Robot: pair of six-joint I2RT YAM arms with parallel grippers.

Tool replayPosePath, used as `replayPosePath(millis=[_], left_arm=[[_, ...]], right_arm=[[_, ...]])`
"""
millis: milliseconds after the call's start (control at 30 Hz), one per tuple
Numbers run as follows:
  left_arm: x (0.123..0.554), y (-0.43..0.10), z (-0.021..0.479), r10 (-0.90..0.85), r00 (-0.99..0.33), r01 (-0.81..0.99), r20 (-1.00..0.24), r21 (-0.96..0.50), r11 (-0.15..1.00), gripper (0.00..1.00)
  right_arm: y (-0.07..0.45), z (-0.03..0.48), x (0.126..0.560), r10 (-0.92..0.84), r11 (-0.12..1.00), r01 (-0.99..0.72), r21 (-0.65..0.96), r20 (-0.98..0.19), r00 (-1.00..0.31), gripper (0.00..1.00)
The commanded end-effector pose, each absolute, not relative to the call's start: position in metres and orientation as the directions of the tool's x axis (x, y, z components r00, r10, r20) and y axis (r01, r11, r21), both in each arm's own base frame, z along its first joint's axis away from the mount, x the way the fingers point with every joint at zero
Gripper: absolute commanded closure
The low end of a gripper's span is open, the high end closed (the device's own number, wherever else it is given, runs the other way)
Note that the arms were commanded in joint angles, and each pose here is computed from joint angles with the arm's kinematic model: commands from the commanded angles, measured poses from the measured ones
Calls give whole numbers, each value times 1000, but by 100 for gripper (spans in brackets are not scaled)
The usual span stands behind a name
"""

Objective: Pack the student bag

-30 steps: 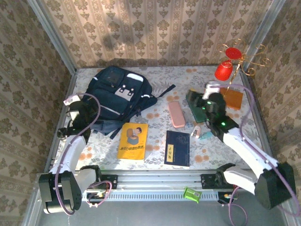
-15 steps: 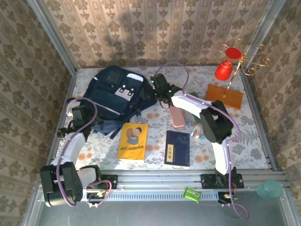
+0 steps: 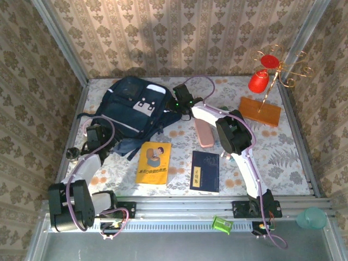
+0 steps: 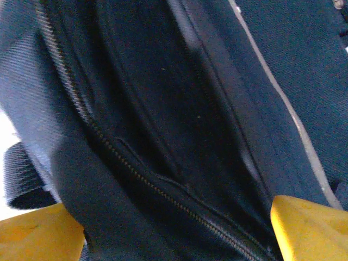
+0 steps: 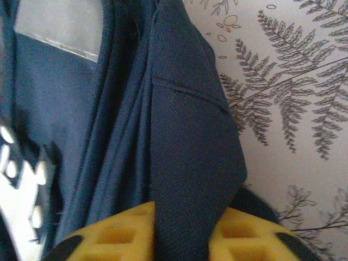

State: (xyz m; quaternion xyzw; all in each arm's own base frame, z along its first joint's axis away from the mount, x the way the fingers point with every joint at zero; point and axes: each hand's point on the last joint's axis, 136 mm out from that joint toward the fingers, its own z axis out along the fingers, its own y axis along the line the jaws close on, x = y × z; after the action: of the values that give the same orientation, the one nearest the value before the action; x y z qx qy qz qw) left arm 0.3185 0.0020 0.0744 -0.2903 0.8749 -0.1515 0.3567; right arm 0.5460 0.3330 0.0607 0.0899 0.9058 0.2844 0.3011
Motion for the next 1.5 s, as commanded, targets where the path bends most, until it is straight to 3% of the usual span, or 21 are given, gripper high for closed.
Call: replayPosePath(millis=[0, 100, 233, 400, 600, 767, 967, 1133, 1233, 1333, 1467], left_arm=[[349, -28, 96, -636, -559, -302, -532, -584, 754, 14], [370, -55, 98, -621, -587, -252, -520, -611, 750, 14], [409, -85, 109, -586, -623, -190, -519, -626, 757, 14], [450, -100, 120, -550, -622, -143, -557, -610, 779, 13], [474, -78, 130, -468, -620, -163, -630, -480, 862, 6], [451, -45, 159, -437, -551, -206, -711, -392, 897, 3], [395, -47, 200, -390, -496, -159, -776, -360, 919, 0], [337, -90, 187, -399, -564, -50, -723, -452, 891, 0], [310, -111, 160, -461, -637, -45, -619, -567, 823, 0], [302, -131, 148, -508, -680, -33, -530, -670, 742, 0], [314, -163, 150, -451, -739, 53, -501, -711, 702, 0]], right_arm=[[336, 121, 545, 410, 707, -67, 704, -485, -773, 84], [323, 175, 530, 464, 625, -129, 770, -499, -732, 87], [296, 229, 510, 512, 605, -175, 777, -548, -662, 89], [271, 247, 499, 558, 591, -158, 791, -542, -628, 89], [254, 256, 489, 645, 539, -121, 833, -501, -577, 90], [240, 266, 481, 716, 531, -100, 842, -509, -477, 91], [235, 272, 474, 784, 512, -74, 856, -501, -366, 92], [233, 269, 476, 835, 457, -56, 888, -450, -317, 92], [236, 270, 476, 836, 462, -57, 885, -456, -305, 92], [240, 269, 474, 827, 473, -61, 879, -466, -315, 92], [243, 266, 468, 796, 505, -63, 861, -492, -353, 92]])
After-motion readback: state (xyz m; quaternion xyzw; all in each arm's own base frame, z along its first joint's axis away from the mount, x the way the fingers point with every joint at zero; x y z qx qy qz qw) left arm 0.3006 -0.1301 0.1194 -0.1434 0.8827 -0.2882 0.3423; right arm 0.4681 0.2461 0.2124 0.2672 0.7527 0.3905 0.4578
